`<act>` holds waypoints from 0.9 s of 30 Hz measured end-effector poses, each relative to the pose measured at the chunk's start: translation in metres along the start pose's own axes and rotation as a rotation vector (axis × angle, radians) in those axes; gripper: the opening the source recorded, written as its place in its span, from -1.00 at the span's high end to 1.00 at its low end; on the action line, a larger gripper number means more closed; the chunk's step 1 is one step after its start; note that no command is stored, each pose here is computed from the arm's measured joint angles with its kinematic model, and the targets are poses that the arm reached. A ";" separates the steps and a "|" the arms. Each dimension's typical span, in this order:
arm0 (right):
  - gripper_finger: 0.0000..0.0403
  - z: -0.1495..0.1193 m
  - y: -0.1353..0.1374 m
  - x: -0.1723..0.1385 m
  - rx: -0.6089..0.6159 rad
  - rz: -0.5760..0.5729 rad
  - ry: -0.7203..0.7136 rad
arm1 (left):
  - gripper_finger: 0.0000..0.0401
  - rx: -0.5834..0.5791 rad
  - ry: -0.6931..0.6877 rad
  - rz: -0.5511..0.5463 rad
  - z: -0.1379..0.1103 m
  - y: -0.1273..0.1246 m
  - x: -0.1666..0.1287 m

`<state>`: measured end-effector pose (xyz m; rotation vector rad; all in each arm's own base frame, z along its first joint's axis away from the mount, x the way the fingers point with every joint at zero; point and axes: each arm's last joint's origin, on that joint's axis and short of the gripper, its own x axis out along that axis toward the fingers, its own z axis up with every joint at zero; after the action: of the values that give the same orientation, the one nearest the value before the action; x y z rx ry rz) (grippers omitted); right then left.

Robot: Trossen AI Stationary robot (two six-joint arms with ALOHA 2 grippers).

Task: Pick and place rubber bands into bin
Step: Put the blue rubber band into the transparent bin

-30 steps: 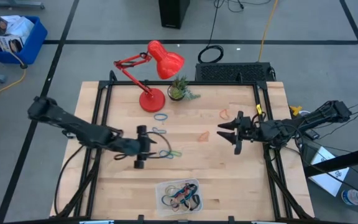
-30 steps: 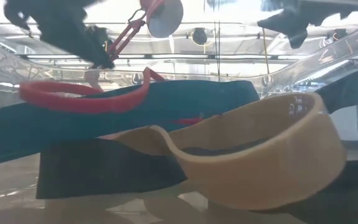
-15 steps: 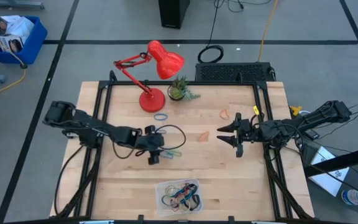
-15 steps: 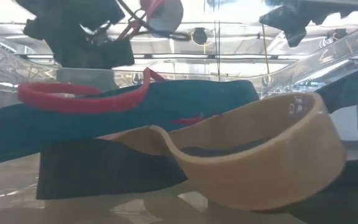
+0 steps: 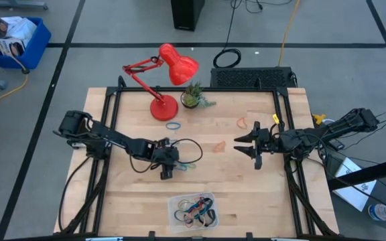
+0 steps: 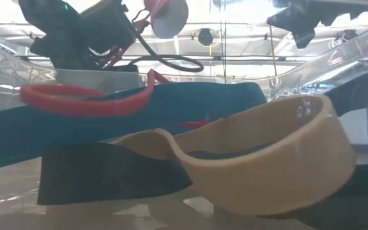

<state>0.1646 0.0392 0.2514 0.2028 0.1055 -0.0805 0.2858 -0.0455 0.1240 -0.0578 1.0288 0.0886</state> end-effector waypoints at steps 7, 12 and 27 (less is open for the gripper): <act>0.33 0.000 0.000 0.000 0.000 -0.001 0.000 | 0.17 -0.008 0.001 -0.011 0.000 -0.001 0.002; 0.33 0.000 0.000 0.000 0.000 -0.002 0.000 | 0.51 -0.009 -0.002 -0.034 0.001 -0.001 0.002; 0.34 0.000 0.000 0.000 0.003 -0.003 0.000 | 0.97 -0.080 -0.076 -0.022 0.007 -0.001 -0.002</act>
<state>0.1646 0.0392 0.2513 0.2054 0.1059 -0.0834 0.2911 -0.0460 0.1297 -0.1374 0.9486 0.1112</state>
